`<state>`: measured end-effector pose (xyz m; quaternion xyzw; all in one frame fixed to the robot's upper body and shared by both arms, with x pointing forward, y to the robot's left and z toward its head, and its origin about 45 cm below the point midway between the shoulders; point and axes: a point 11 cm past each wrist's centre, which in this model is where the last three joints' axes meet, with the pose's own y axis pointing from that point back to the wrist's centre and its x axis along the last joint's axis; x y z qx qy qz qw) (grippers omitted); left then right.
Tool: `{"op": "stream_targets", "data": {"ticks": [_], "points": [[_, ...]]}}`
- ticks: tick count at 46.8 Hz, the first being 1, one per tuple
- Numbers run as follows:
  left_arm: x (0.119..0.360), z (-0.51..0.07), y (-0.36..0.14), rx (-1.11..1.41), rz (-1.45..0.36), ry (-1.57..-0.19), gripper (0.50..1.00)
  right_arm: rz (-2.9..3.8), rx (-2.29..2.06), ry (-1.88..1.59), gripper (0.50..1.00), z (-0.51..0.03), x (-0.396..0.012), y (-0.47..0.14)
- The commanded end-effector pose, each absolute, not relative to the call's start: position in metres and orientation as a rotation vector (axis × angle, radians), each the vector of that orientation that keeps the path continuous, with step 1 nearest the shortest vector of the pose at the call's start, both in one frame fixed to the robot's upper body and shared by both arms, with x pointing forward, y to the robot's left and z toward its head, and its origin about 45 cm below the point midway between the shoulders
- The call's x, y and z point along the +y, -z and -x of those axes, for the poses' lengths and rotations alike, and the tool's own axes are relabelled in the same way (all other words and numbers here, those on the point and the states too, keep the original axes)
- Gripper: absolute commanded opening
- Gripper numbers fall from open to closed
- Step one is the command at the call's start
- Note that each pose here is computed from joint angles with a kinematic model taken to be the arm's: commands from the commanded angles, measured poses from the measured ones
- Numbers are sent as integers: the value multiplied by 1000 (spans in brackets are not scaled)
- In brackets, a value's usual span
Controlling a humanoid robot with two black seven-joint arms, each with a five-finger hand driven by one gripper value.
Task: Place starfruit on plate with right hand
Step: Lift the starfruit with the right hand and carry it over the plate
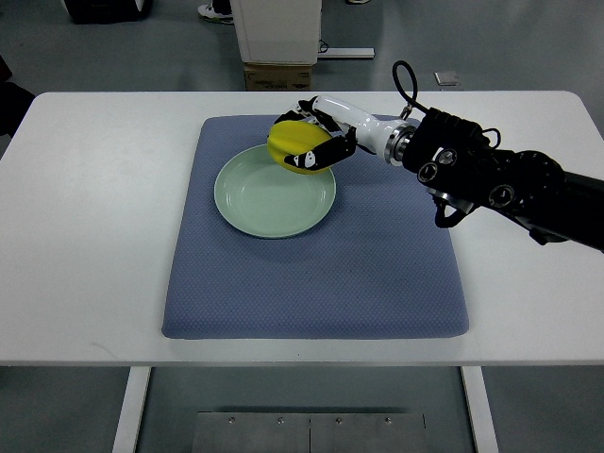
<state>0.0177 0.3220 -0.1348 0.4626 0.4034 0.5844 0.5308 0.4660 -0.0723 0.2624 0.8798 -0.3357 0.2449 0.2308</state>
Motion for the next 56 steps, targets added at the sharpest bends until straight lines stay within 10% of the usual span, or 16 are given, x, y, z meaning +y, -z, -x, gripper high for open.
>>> {"op": "stream_targets", "data": {"ticks": [1,56], "points": [[322,-18,135,963,-1104,-1395,1000,-2431,-905,-674,500,-463,-63,-260],[322,-18,135,963,-1104,-1395,1000,-2360,-910,-636,520,-462,-69,-221]]}}
